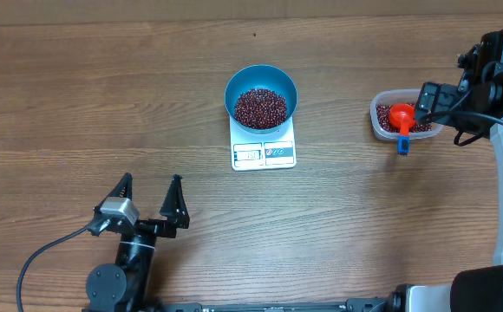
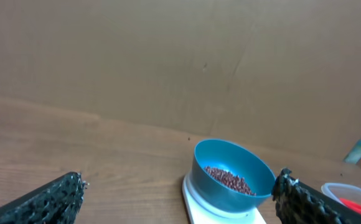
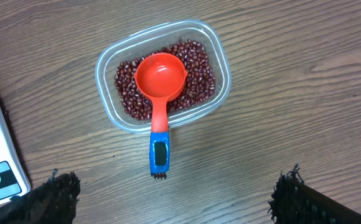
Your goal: Scoop item into bowl and weigh 150g on scale
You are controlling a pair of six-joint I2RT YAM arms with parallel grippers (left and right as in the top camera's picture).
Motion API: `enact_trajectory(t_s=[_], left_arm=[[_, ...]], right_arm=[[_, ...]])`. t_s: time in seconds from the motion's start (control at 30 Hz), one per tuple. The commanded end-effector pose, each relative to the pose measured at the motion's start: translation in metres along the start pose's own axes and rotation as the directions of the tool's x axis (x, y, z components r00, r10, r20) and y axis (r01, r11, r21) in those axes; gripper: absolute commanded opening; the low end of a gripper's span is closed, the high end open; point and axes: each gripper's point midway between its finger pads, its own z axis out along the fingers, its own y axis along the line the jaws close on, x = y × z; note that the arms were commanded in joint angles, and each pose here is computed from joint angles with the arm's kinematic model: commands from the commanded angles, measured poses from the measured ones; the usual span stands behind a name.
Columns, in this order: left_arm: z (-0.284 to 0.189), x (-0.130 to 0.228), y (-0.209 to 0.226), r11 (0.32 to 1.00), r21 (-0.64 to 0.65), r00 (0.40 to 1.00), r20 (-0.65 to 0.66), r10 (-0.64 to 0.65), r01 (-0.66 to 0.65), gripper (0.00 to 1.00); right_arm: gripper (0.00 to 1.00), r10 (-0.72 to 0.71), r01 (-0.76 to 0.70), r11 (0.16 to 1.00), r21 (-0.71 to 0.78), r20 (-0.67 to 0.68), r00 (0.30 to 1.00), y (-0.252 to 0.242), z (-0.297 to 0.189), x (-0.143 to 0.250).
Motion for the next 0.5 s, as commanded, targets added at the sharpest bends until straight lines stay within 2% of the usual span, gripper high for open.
enact_trajectory(t_s=[0.0, 0.23, 0.33, 0.47], left_arm=[[0.003, 0.017, 0.002, 0.998, 0.035, 0.998, 0.029, 0.049, -0.050, 1.00], [0.004, 0.019, 0.006, 0.989, 0.019, 0.988, 0.047, 0.145, -0.146, 0.99], [0.004, 0.030, 0.015, 0.981, -0.002, 0.981, -0.004, 0.195, -0.195, 1.00], [0.001, 0.054, 0.035, 0.976, -0.060, 0.972, -0.119, 0.201, -0.209, 1.00]], right_arm=[[1.00, -0.003, 0.003, 1.000, 0.006, 0.029, 1.000, 0.000, -0.006, -0.007], [1.00, -0.003, 0.003, 1.000, 0.006, 0.029, 1.000, 0.000, -0.006, -0.007], [1.00, -0.003, 0.003, 1.000, 0.006, 0.028, 1.000, 0.000, -0.006, -0.007], [1.00, -0.003, 0.003, 1.000, 0.006, 0.029, 1.000, 0.000, -0.006, -0.007]])
